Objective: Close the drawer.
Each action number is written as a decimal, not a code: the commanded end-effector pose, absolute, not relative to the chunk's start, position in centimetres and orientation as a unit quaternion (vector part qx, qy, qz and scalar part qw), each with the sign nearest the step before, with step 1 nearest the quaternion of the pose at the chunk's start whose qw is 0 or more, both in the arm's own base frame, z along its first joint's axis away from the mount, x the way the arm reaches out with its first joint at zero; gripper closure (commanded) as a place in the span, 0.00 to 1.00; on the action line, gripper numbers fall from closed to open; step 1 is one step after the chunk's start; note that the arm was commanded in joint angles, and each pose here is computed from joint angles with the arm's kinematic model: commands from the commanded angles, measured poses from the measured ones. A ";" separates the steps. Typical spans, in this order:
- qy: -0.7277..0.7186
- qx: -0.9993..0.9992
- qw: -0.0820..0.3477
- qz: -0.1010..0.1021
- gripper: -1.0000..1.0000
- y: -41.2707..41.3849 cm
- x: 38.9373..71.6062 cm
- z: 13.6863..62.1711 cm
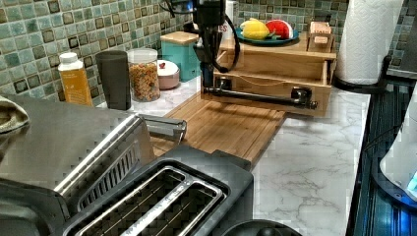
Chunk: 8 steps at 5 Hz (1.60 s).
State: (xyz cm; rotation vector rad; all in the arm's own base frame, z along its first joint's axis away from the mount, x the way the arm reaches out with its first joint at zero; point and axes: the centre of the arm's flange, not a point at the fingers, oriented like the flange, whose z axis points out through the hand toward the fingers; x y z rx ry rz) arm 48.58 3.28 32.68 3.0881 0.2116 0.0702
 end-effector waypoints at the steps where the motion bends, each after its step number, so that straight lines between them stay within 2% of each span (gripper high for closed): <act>1: 0.102 0.993 0.054 -0.002 1.00 2.8 42.2 29.2; 2: 0.086 0.994 0.066 0.008 1.00 3.3 40.8 28.0; 4: 0.078 0.990 0.110 0.049 1.00 4.0 39.1 26.6; 5: 0.080 0.987 0.122 0.061 1.00 3.2 38.7 26.7; 6: 0.078 0.988 0.120 0.067 1.00 1.6 39.1 26.8; 7: 0.078 0.988 0.121 0.057 1.00 -0.3 39.7 26.8; 8: 0.081 0.991 0.096 0.049 1.00 -2.8 40.4 25.9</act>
